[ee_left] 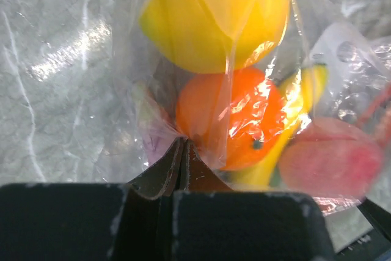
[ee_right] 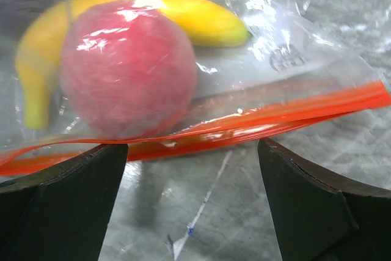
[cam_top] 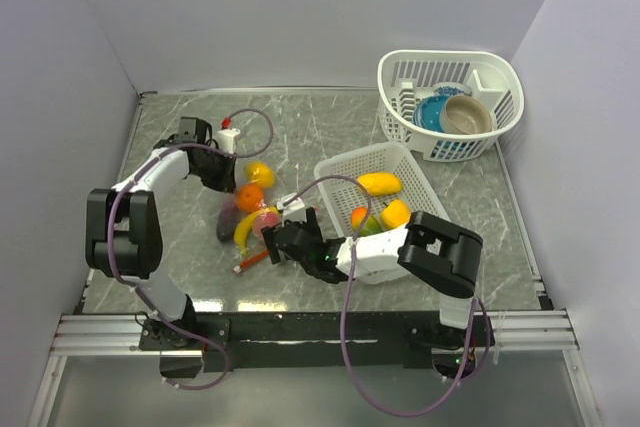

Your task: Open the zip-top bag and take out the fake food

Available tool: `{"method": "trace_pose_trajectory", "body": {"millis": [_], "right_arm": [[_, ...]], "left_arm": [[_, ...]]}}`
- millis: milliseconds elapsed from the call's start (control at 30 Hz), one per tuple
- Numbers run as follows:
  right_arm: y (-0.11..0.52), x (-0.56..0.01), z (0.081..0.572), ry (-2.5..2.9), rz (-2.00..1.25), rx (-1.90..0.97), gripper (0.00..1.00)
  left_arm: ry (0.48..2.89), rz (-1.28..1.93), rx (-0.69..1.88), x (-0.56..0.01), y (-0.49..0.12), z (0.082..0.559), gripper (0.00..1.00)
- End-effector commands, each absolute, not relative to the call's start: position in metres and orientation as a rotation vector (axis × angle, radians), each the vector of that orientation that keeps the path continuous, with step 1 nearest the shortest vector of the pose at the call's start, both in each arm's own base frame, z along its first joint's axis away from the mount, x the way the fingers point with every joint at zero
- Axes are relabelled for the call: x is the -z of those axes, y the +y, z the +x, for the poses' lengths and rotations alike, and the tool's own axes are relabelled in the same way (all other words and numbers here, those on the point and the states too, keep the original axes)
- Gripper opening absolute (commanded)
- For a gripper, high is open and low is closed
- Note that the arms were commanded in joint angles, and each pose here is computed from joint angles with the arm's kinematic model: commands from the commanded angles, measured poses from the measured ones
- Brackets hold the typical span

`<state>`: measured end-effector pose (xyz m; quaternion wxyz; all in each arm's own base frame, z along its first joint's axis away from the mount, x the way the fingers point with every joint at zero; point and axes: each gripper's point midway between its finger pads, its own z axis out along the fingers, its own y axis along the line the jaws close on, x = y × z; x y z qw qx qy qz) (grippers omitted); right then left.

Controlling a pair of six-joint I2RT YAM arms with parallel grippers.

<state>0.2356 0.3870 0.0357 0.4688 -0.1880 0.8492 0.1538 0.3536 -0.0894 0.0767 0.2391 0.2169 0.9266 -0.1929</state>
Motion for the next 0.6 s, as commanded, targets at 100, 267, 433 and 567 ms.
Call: {"method": "trace_pose_trajectory", "body": {"millis": [100,267,433,567], "right_arm": [[0.431,-0.076,0.246,1.958,-0.442,-0.474,0.95],[0.441,-0.086,0.247,1.923,-0.455,-0.492,0.95],[0.444,-0.103,0.244,1.916,-0.462,-0.5,0.95],[0.431,-0.101,0.237,1.945,-0.441,-0.483,0.95]], "left_arm": [[2.563,0.658,0.377,-0.048,-0.093,0.356,0.01],[2.599,0.693,0.372,-0.031,-0.101,0.346,0.01],[2.603,0.714,0.367,-0.027,-0.107,0.343,0.01],[2.609,0.712,0.353,-0.023,-0.105,0.343,0.01]]}}
